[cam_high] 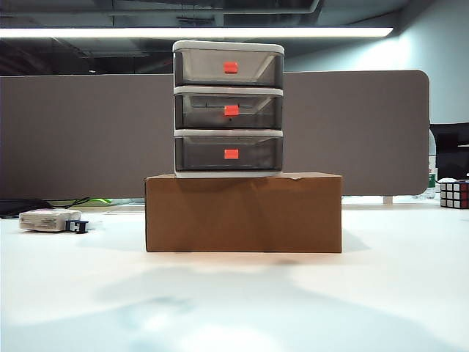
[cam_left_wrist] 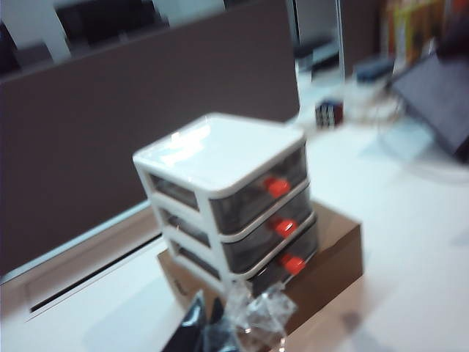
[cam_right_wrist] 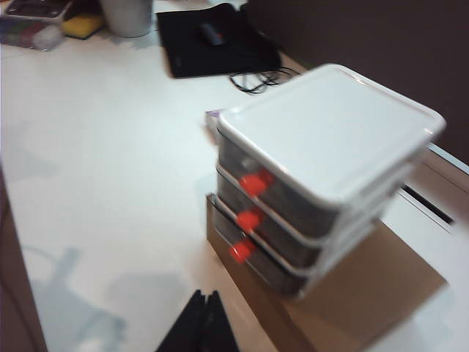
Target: Open the second layer of the drawer on the table, pick up the earphone case on the table and put it in, and finally close the drawer.
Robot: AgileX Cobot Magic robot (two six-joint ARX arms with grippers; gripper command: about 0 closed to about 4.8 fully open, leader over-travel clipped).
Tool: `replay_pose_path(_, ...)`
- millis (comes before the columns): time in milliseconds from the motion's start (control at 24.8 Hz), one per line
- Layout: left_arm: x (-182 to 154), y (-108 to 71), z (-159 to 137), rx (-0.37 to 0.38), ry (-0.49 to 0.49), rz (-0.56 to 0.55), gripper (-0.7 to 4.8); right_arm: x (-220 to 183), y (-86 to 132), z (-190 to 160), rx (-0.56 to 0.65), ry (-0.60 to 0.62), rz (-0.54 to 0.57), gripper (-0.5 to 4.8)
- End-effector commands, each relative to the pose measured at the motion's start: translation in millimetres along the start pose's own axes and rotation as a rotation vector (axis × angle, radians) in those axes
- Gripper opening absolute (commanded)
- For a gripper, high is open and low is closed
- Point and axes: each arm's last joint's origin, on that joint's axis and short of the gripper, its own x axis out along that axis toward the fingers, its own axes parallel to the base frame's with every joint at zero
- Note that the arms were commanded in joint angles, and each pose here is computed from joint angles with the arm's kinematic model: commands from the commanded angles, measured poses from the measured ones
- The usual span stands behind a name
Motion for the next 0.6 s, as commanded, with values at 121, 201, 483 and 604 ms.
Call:
replay_pose_path(121,-28,0.0,-32,-0.11,-0.075,0.025,-0.06,-26,20,-35,0.036,-0.02,-0.135,-0.05)
replay_pose_path(201,-27,-3.1,-46,-0.166,-0.07,0.036,-0.06,-37,29,-52,0.026,-0.041,-0.207,-0.05)
replay_pose_path(483,-7,-15.5,-79,-0.36,0.043,0.053,-0.06,-44,46,-106,0.034,-0.081,-0.274,-0.05)
replay_pose_path(604,3,-21.8,-94,-0.272,-0.003,0.048,-0.06,-38,52,-139,0.062,-0.179,-0.281,-0.05)
